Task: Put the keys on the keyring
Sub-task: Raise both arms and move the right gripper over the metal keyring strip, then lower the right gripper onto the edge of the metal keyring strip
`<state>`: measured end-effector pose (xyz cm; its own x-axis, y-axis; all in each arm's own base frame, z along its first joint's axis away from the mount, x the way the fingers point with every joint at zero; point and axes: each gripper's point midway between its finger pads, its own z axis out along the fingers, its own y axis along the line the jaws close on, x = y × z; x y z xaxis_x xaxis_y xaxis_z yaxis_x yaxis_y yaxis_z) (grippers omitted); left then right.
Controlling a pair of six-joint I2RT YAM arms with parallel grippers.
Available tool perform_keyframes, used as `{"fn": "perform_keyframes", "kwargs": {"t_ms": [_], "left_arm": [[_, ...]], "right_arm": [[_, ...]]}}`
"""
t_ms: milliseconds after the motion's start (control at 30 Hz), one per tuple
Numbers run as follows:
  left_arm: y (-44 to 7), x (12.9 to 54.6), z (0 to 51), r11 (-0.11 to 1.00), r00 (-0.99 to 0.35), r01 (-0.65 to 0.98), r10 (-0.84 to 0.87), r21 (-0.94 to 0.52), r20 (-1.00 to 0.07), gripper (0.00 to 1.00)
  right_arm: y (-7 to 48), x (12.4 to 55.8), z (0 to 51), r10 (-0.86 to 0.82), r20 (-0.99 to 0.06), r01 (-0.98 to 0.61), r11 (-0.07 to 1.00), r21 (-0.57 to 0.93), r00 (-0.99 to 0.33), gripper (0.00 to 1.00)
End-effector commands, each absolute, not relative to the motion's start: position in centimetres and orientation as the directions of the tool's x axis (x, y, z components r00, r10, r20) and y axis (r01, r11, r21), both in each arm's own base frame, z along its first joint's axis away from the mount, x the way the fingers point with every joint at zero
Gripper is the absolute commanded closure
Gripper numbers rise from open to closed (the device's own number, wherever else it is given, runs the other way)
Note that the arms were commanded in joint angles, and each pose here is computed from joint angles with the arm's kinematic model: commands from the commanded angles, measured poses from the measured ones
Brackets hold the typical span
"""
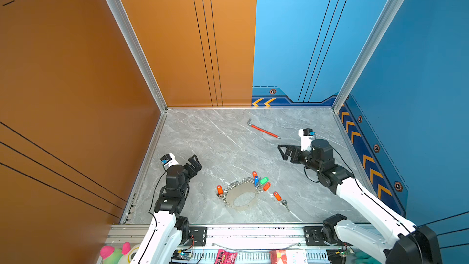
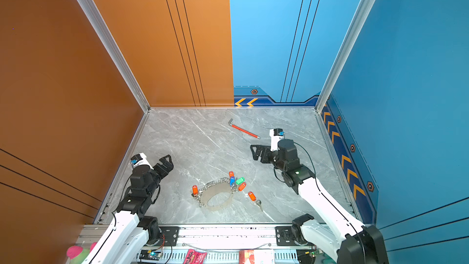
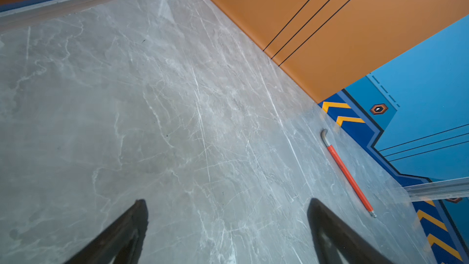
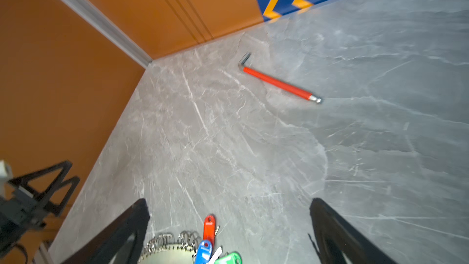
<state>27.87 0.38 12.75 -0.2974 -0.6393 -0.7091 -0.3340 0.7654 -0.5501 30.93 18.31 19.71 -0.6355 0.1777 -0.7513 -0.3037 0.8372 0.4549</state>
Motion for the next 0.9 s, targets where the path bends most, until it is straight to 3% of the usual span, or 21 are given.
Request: {"fn": "perform_keyframes", "kwargs": {"t_ms": [0,200,367,633,867], "left_arm": [[1.0,28.3,14.1,0.768,-0.309,-0.378,-0.631,-0.517,-0.712,0.02],[1.9,26.9,14.2,0.806,-0.435,-0.459,-0.57,-0.373,-0.697,0.02],[3.4,25.7,12.5,0.739,-0.369,-0.547,-0.635,-0.393,-0.679,0.02],[1.9,26.8,12.8,0.817,-0.407,-0.408,-0.562,-0.408,-0.72,0.02],[1.5,26.8,12.1,0.865,-0.446,-0.365,-0.488,-0.345,-0.75,0.02]], "right_arm": [[20.9,29.2,17.5,-0.026,-0.734,-0.353,0.888,0.295,-0.679,0.0],[26.1,26.2,14.2,-0.284,-0.652,-0.462,0.88,0.114,-0.703,0.03],[28.0,23.9,12.0,-0.393,-0.567,-0.499,0.866,0.036,-0.724,0.08],[30.8,22.6,9.6,-0.46,-0.493,-0.522,0.853,-0.012,-0.739,0.16],[33.1,23.0,7.6,-0.486,-0.379,-0.517,0.856,-0.023,-0.788,0.36]]}}
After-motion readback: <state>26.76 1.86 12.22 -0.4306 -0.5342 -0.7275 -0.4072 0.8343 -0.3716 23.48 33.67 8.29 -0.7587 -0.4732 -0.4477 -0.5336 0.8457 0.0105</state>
